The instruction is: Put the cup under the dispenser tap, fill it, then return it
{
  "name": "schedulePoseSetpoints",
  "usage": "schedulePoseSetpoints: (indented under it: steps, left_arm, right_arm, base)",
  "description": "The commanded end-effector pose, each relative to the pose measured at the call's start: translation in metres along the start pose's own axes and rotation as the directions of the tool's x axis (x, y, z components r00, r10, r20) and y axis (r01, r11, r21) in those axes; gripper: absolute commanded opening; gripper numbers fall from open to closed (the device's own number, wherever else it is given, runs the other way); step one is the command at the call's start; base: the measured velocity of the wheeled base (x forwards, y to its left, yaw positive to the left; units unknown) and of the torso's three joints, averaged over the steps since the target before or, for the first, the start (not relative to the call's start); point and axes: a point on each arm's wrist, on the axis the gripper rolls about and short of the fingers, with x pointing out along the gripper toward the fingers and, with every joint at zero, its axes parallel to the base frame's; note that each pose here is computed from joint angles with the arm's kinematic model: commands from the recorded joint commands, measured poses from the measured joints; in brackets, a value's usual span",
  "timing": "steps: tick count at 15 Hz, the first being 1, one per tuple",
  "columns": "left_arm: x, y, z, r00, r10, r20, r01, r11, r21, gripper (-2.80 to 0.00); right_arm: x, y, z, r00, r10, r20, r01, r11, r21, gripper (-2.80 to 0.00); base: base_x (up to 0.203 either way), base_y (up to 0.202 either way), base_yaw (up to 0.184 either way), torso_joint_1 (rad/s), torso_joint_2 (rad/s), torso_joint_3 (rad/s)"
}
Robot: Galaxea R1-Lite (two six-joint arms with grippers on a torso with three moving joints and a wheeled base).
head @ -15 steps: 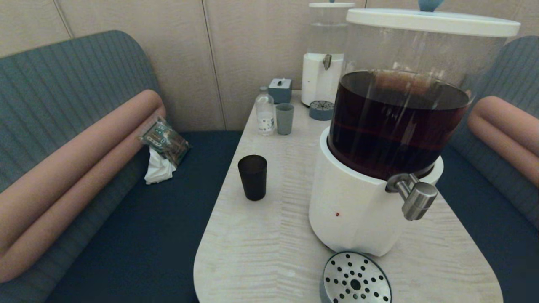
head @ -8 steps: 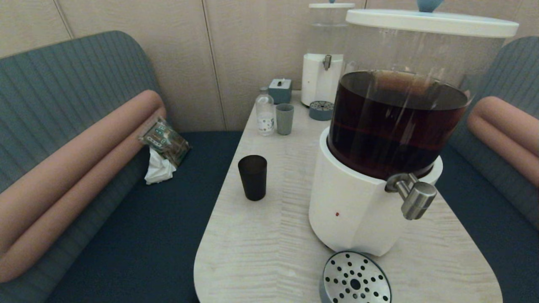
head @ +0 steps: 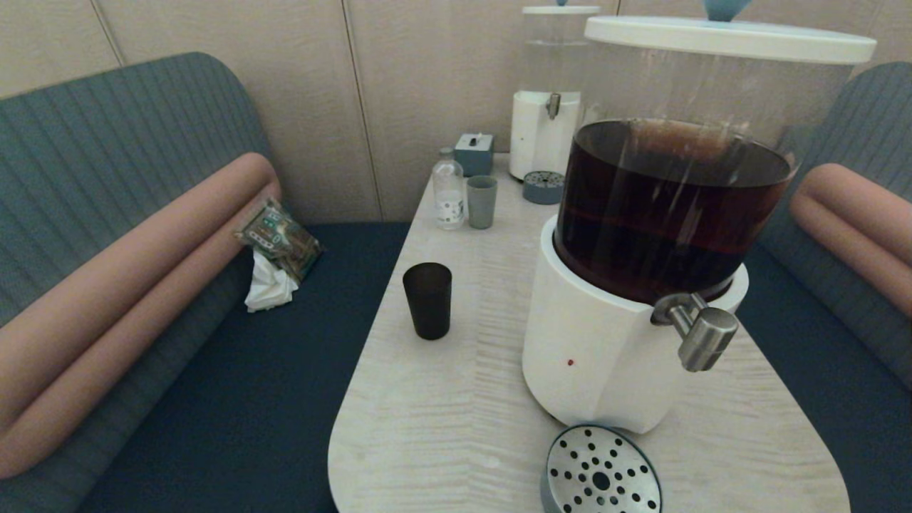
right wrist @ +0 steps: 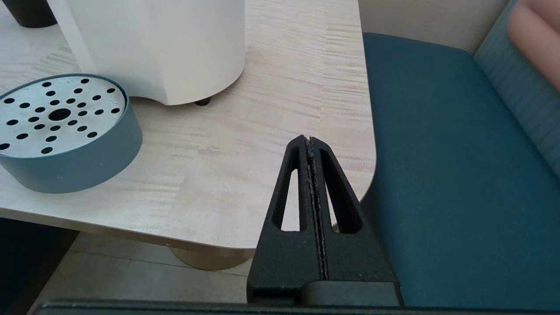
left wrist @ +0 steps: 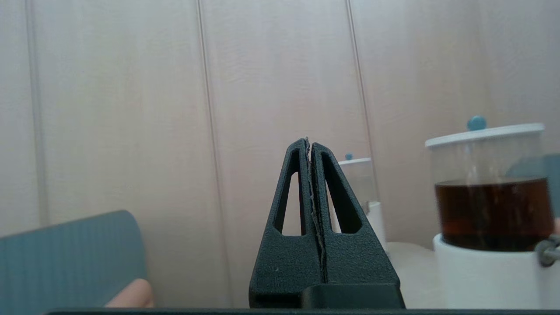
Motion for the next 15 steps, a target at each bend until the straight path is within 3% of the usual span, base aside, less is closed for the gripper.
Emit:
schedulePoseSetpoints:
  steps: [1, 3, 5, 7, 9, 12, 13, 15]
  left_arm:
    - [-0.009, -0.002, -0.006, 1.000, 0.000, 0.003, 0.000, 1.000, 0.013, -2.80]
    - [-0.016, -0.002, -0.037, 0.995, 0.006, -0.104, -0.004, 1.000, 0.018, -2.80]
    - [-0.027, -0.003, -0.069, 0.969, 0.024, -0.245, -0.018, 0.999, 0.026, -2.80]
    - [-0.033, -0.002, -0.085, 0.910, 0.102, -0.401, -0.088, 0.995, 0.054, -2.80]
    - [-0.042, -0.003, -0.102, 0.816, 0.120, -0.566, -0.094, 0.993, 0.075, -2.80]
    - [-0.055, -0.004, -0.117, 0.690, 0.112, -0.715, -0.086, 0.994, 0.072, -2.80]
    - [-0.057, -0.005, -0.120, 0.666, 0.110, -0.738, -0.085, 0.994, 0.071, -2.80]
    - [-0.060, -0.005, -0.122, 0.640, 0.108, -0.761, -0.086, 0.994, 0.068, -2.80]
  right_arm:
    - [0.000, 0.000, -0.001, 1.000, 0.001, -0.002, -0.001, 1.000, 0.000, -2.80]
    - [0.000, 0.000, -0.001, 1.000, 0.001, -0.002, -0.001, 1.000, 0.000, -2.80]
    - [0.000, 0.000, -0.001, 1.000, 0.001, -0.002, -0.001, 1.000, 0.000, -2.80]
    - [0.000, 0.000, -0.001, 1.000, 0.001, -0.002, -0.001, 1.000, 0.000, -2.80]
    - [0.000, 0.000, -0.001, 1.000, 0.001, -0.002, -0.001, 1.000, 0.000, -2.80]
    - [0.000, 0.000, -0.001, 1.000, 0.001, -0.002, -0.001, 1.000, 0.000, -2.80]
    - [0.000, 0.000, -0.001, 1.000, 0.001, -0.002, -0.001, 1.000, 0.000, -2.80]
    - [0.000, 0.000, -0.001, 1.000, 0.001, -0.002, -0.001, 1.000, 0.000, -2.80]
  base:
    - [0.000, 0.000, 0.000, 0.000, 0.00, 0.000]
    - [0.000, 0.000, 0.000, 0.000, 0.00, 0.000]
    - [0.000, 0.000, 0.000, 0.000, 0.00, 0.000]
    - [0.000, 0.000, 0.000, 0.000, 0.00, 0.000]
    - [0.000, 0.000, 0.000, 0.000, 0.00, 0.000]
    - [0.000, 0.000, 0.000, 0.000, 0.00, 0.000]
    - [0.000, 0.000, 0.000, 0.000, 0.00, 0.000]
    - [0.000, 0.000, 0.000, 0.000, 0.00, 0.000]
